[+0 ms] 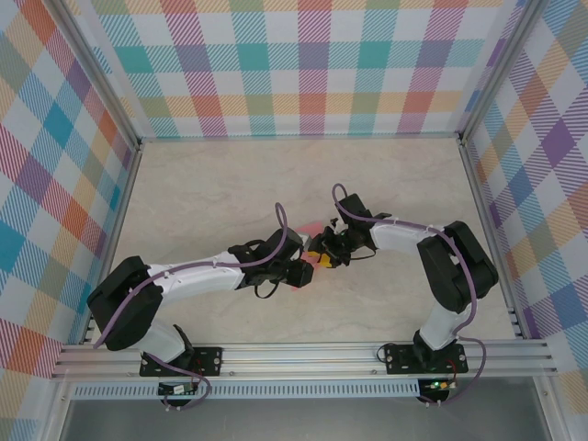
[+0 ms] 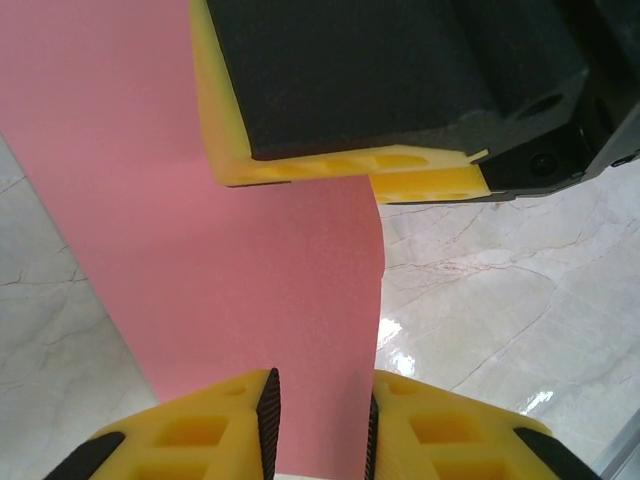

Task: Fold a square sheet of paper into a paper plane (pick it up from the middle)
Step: Third fold the triangle at the center of the table.

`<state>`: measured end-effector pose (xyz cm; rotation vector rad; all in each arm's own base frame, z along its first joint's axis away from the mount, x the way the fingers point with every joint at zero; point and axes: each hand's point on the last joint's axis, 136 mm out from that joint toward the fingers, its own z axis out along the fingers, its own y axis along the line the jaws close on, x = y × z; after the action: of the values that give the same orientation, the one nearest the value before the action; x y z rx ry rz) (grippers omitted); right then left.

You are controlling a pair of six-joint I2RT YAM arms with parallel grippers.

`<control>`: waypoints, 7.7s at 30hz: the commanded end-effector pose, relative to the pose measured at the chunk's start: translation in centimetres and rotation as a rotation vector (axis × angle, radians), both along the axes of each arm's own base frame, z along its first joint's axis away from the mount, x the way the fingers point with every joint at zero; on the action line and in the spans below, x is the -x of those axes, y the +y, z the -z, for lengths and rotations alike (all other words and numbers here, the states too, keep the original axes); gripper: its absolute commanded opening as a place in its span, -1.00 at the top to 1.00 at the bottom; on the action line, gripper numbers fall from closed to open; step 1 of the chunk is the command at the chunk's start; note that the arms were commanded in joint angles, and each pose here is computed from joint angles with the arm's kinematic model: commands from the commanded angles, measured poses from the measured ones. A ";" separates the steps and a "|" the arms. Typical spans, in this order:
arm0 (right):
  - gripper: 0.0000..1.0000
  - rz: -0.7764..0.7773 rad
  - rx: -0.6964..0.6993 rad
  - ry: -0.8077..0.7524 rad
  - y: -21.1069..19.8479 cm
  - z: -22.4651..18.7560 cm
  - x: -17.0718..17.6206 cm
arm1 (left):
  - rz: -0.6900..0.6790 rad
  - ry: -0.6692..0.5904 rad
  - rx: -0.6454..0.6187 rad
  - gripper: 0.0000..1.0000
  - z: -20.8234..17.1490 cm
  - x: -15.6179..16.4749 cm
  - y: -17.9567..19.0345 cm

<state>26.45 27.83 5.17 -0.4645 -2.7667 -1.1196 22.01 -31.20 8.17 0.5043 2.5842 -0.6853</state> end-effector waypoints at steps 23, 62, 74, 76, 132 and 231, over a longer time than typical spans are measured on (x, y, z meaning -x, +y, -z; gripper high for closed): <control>0.36 -0.011 -0.042 0.018 0.9 -0.7 -0.1 | 0.060 0.008 0.024 0.43 -1.9 0.1 -0.7; 0.62 -0.106 0.123 -0.166 -0.2 -3.4 -3.4 | 0.037 0.030 -0.049 1.00 -0.9 -1.4 0.6; 0.68 -0.189 0.257 -0.117 -0.4 1.2 -5.0 | 0.058 0.059 -0.077 1.00 0.0 -1.7 0.2; 0.68 -0.203 0.285 -0.107 -0.8 2.2 -5.0 | 0.057 0.063 -0.083 1.00 0.3 -1.7 0.4; 0.61 -0.374 0.325 -0.177 0.4 3.8 -7.4 | 0.046 0.082 -0.166 1.00 1.9 -4.6 1.6; 0.55 -0.345 0.311 -0.154 0.7 3.5 -6.9 | -0.006 0.129 -0.258 1.00 6.7 -7.2 3.2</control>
<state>34.53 28.55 1.85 0.1046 -3.0383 -0.7066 28.59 -28.30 2.19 0.5858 2.8137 -0.3848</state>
